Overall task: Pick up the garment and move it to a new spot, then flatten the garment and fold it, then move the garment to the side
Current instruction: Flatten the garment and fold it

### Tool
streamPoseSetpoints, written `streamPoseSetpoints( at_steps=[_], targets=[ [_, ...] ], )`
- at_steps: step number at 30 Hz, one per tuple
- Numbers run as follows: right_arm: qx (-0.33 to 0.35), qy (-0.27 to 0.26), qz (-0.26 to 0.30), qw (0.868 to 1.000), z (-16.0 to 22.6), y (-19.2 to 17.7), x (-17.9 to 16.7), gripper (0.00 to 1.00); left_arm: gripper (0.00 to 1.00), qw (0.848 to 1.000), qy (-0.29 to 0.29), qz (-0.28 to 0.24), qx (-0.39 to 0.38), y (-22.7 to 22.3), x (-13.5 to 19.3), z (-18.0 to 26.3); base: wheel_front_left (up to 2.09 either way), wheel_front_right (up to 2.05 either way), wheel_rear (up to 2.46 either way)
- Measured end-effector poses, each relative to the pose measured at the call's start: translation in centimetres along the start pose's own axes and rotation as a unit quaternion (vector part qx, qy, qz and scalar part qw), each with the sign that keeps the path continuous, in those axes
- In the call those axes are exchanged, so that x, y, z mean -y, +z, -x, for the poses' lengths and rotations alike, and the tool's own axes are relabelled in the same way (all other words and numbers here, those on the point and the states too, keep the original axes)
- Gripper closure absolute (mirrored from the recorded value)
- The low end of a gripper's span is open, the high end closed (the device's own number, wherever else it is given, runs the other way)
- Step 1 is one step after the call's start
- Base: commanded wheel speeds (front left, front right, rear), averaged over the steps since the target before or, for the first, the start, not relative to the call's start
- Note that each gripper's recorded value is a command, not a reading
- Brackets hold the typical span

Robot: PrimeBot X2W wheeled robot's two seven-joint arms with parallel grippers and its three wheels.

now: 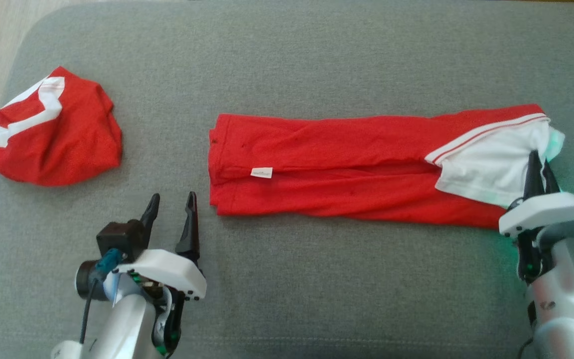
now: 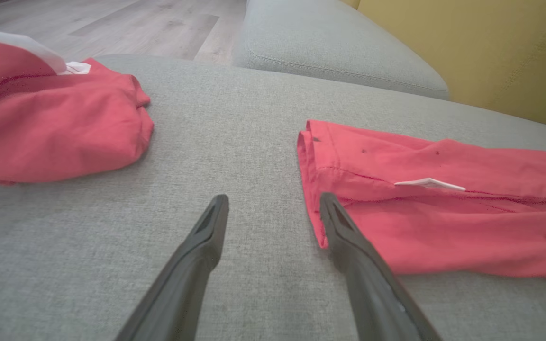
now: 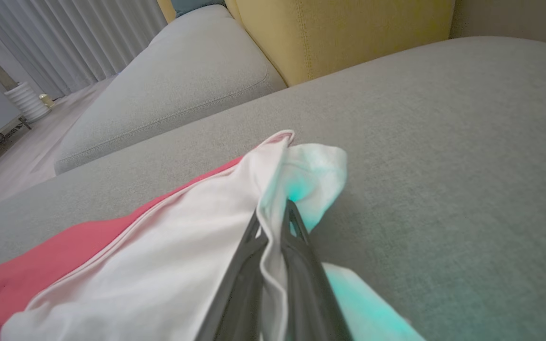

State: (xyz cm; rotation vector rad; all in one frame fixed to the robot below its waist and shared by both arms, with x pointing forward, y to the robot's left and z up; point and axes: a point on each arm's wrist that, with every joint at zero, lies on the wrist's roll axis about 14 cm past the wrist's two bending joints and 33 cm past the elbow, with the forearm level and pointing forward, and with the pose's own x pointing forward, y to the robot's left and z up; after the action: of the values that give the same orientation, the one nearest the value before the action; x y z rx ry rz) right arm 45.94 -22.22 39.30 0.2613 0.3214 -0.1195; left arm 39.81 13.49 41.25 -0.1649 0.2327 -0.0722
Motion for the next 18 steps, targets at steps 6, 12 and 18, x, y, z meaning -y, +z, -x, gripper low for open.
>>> streamPoseSetpoints(
  at_steps=[6,12,18],
  targets=[
    [0.055,0.040,0.011,0.998,-0.2,3.3,-2.6,1.00,0.00,1.000,-0.014,0.000,0.001,0.1,1.0,-0.1,0.00,0.00,0.00],
    [0.077,0.156,0.016,0.985,0.6,4.9,-11.0,1.00,0.00,1.000,-0.025,-0.004,0.000,0.0,1.7,0.2,0.00,0.00,0.00],
    [0.041,0.251,0.011,0.967,2.8,3.0,-17.4,1.00,0.00,0.999,-0.032,-0.007,-0.001,-0.1,2.1,0.8,0.00,0.00,0.00]
  ],
)
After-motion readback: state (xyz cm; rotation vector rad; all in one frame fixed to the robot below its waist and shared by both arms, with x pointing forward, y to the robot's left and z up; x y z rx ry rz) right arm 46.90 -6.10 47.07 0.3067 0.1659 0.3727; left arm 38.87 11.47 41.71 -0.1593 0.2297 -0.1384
